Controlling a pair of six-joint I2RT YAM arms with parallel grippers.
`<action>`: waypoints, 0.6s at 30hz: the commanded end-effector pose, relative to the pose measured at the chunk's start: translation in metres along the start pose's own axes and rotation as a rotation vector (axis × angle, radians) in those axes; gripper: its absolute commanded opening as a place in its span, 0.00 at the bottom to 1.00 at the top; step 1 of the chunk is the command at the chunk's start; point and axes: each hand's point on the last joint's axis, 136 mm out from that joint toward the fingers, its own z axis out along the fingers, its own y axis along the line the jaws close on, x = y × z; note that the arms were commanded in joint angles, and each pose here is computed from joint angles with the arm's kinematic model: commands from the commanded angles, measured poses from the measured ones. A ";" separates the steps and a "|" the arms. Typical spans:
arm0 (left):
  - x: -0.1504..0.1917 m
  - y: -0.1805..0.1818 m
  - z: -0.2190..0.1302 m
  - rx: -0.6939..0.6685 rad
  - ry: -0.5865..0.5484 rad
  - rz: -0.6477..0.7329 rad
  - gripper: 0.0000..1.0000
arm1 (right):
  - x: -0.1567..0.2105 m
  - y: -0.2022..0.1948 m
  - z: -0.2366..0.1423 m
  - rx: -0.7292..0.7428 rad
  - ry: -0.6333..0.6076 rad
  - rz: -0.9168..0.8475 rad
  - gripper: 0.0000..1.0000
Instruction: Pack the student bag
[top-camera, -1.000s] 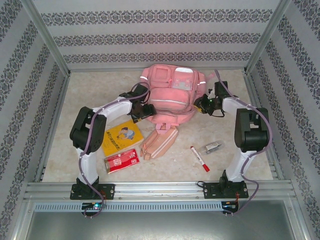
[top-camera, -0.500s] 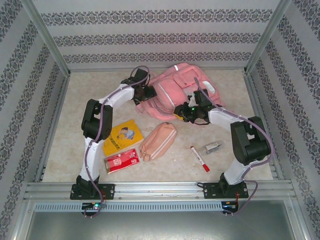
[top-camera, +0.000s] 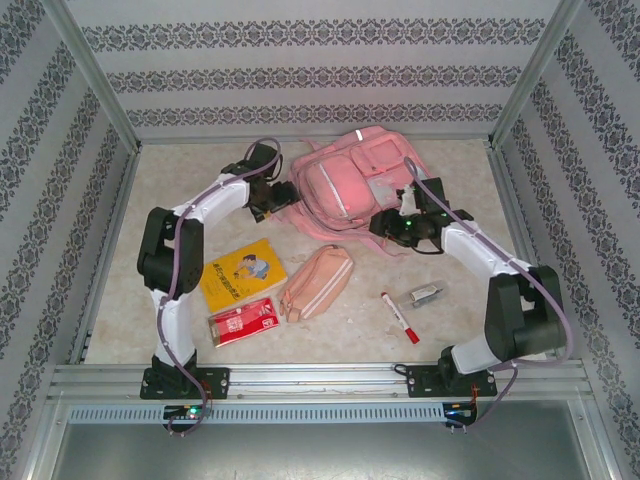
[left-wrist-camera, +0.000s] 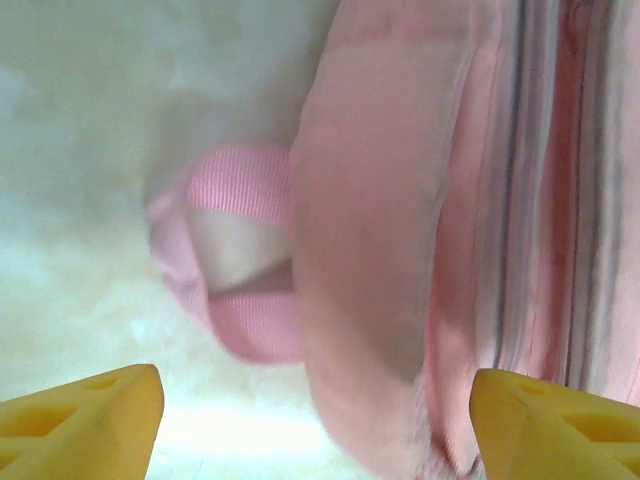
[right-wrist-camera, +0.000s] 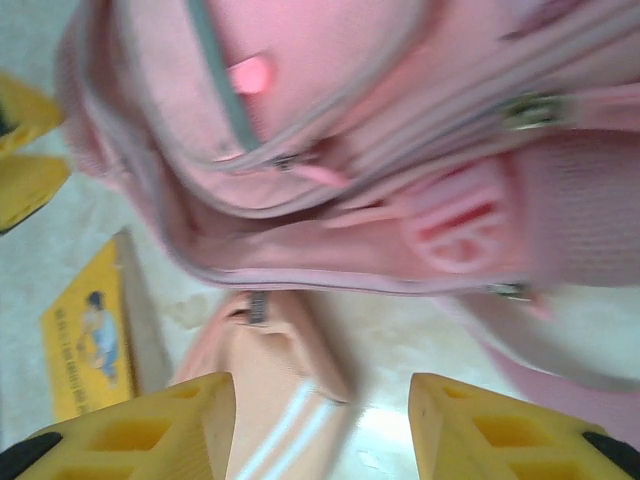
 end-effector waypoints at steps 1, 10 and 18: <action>0.014 0.001 0.009 0.013 0.012 -0.022 0.80 | 0.014 -0.040 0.002 0.145 0.038 -0.066 0.49; 0.001 -0.002 0.047 0.027 -0.017 -0.046 0.80 | -0.003 -0.040 0.033 0.050 0.000 -0.198 0.51; -0.005 -0.006 0.063 0.059 -0.038 -0.079 0.76 | -0.002 -0.049 0.052 0.017 -0.005 -0.133 0.53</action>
